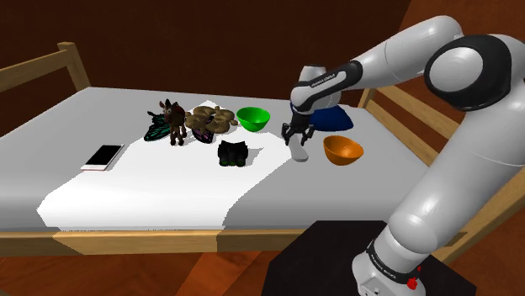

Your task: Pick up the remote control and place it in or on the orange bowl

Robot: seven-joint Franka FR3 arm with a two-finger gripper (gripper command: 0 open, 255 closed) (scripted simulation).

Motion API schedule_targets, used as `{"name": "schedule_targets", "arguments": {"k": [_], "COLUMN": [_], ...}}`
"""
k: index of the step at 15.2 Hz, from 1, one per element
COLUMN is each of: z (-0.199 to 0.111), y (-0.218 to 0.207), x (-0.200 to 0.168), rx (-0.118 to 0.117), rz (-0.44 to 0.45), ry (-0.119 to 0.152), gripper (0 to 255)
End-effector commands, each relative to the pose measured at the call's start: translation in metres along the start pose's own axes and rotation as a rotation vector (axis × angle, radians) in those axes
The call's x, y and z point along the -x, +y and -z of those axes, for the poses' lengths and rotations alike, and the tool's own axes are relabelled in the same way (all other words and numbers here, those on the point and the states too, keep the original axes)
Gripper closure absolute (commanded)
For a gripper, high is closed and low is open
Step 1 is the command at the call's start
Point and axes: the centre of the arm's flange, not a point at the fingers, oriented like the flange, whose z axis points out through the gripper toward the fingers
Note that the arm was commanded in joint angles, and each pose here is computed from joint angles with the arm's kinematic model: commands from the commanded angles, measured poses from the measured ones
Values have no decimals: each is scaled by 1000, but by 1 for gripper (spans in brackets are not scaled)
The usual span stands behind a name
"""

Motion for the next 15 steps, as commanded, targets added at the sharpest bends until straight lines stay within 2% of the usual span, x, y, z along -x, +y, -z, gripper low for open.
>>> {"name": "schedule_targets", "arguments": {"k": [1,14,15], "z": [10,75,76], "y": [-1,-2,11], "x": [0,1,1], "rx": [0,0,0], "rz": [0,0,0], "ry": [0,0,0], "gripper": [255,255,255]}}
